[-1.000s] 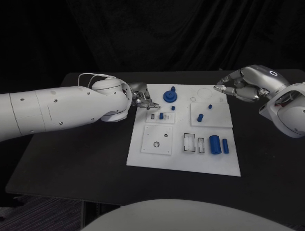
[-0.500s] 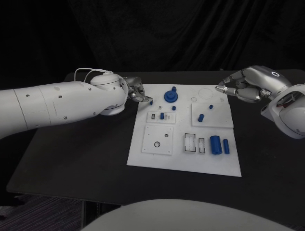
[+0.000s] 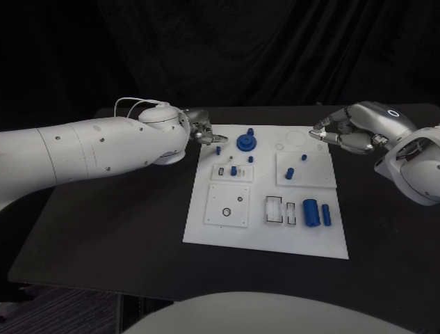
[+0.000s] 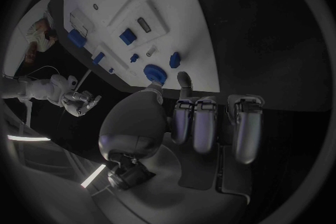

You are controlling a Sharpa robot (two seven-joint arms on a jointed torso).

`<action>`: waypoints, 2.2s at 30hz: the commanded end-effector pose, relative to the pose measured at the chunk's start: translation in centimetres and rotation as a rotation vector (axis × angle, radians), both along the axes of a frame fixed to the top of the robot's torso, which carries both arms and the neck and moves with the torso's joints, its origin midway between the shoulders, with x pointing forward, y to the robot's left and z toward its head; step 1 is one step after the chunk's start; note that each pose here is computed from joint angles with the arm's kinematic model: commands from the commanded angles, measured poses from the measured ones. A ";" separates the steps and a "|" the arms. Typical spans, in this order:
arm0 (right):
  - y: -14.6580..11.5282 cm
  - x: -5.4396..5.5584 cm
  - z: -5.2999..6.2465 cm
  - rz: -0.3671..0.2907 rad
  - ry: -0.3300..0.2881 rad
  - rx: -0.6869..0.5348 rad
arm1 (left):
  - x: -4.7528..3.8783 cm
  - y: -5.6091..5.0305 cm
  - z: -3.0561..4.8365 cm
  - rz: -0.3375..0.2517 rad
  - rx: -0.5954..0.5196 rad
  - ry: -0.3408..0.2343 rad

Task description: Assemble the parts on the task board

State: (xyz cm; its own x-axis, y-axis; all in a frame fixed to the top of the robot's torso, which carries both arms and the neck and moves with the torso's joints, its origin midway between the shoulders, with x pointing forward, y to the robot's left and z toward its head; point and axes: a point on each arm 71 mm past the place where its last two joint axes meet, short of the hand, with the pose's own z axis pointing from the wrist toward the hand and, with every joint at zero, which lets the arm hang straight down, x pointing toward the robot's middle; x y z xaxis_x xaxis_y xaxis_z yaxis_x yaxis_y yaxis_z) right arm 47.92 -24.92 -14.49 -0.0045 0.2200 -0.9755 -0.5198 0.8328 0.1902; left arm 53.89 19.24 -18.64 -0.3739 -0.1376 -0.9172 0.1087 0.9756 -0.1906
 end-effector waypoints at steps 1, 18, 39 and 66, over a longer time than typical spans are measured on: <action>-0.1 0.1 -0.2 -0.016 0.005 -0.005 | 0.22 -0.5 0.16 -0.048 -0.004 -0.015; -0.1 0.0 -0.3 -0.011 0.005 -0.005 | 0.72 -0.9 -0.06 -0.040 0.017 0.002; 0.0 -0.2 -0.1 0.008 -0.015 0.007 | 0.91 -1.0 -0.43 -0.041 0.042 0.034; 0.1 -0.2 -0.1 0.008 -0.011 0.004 | 0.98 -1.0 -0.89 -0.045 0.061 0.063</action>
State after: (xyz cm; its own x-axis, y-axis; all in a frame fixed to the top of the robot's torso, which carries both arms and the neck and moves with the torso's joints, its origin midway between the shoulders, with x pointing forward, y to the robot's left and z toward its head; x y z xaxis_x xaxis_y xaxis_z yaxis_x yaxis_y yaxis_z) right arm 47.78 -24.86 -14.65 -0.0071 0.2214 -0.9752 -0.5291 0.8267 0.1915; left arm 54.94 18.35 -19.33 -0.4250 -0.0786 -0.9018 0.1298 0.9806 -0.1466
